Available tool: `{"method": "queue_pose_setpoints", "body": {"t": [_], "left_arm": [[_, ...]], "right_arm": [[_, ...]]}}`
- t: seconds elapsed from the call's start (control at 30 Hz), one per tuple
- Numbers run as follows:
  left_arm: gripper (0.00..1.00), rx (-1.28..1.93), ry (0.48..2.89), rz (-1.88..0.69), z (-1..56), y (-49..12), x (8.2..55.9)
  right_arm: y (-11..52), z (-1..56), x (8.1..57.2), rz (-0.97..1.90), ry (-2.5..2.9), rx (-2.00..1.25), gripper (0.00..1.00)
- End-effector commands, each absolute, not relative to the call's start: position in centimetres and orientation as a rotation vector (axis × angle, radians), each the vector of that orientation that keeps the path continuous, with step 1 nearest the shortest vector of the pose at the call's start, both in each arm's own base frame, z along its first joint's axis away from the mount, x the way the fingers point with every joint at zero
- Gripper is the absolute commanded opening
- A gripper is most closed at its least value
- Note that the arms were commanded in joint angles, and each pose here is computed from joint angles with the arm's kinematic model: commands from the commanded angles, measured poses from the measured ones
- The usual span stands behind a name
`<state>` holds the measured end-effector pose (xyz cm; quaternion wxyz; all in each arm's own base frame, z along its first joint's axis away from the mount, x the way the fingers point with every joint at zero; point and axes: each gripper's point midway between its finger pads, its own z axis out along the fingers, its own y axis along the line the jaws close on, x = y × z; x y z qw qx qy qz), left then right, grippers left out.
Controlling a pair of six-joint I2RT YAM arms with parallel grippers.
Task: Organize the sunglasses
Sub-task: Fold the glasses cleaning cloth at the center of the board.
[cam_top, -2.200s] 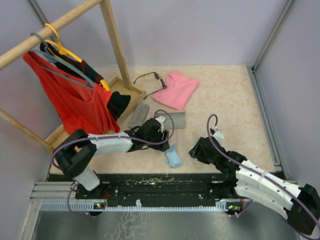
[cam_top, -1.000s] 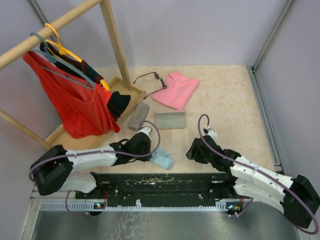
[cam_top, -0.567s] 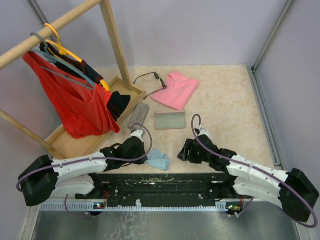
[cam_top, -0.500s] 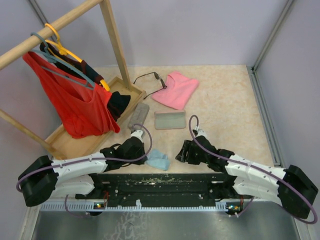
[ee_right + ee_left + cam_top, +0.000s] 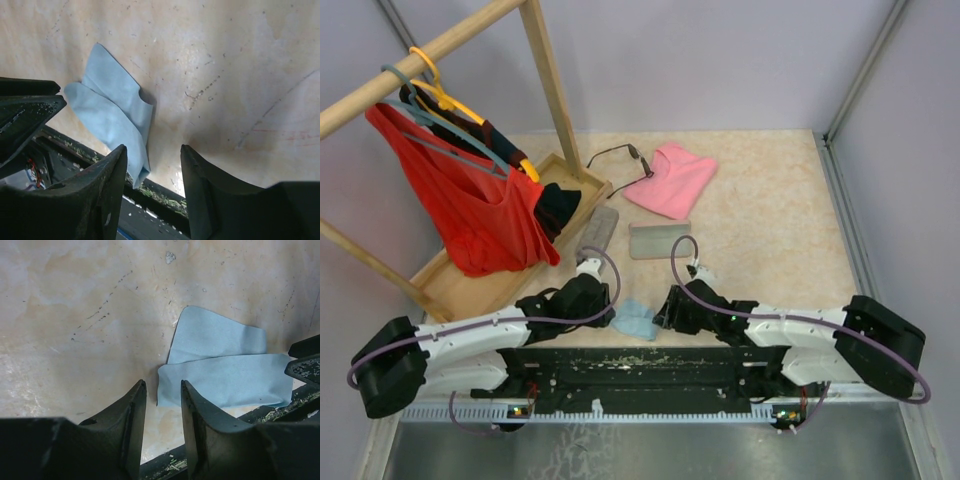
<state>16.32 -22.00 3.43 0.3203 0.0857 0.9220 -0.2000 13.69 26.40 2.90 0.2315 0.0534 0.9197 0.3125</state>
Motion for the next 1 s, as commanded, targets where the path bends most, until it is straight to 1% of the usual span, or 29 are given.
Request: {"method": "queue_pose_setpoints", "body": {"t": [0.0,0.27,0.6,0.67,0.87,0.97], "left_arm": [[0.41,0.199,2.372,-0.496,4.9,-21.9,17.4],[0.43,0.198,2.368,-0.491,5.0,-21.8,17.5],[0.43,0.193,2.364,-0.502,5.1,-22.0,17.5],[0.43,0.195,2.364,-0.505,5.2,-22.0,17.5],[0.43,0.172,2.349,-0.503,5.5,-21.9,17.7],[0.44,0.158,2.330,-0.504,5.9,-21.8,18.0]], "right_arm": [[29.4,6.0,15.8,0.982,2.405,0.216,0.46],[29.9,5.2,15.5,0.971,2.443,0.203,0.34],[30.2,5.1,15.3,0.996,2.446,0.195,0.22],[30.3,5.2,15.3,1.004,2.444,0.190,0.19],[30.5,5.7,15.2,1.027,2.429,0.163,0.00],[30.2,6.0,15.2,1.019,2.422,0.155,0.00]]}}
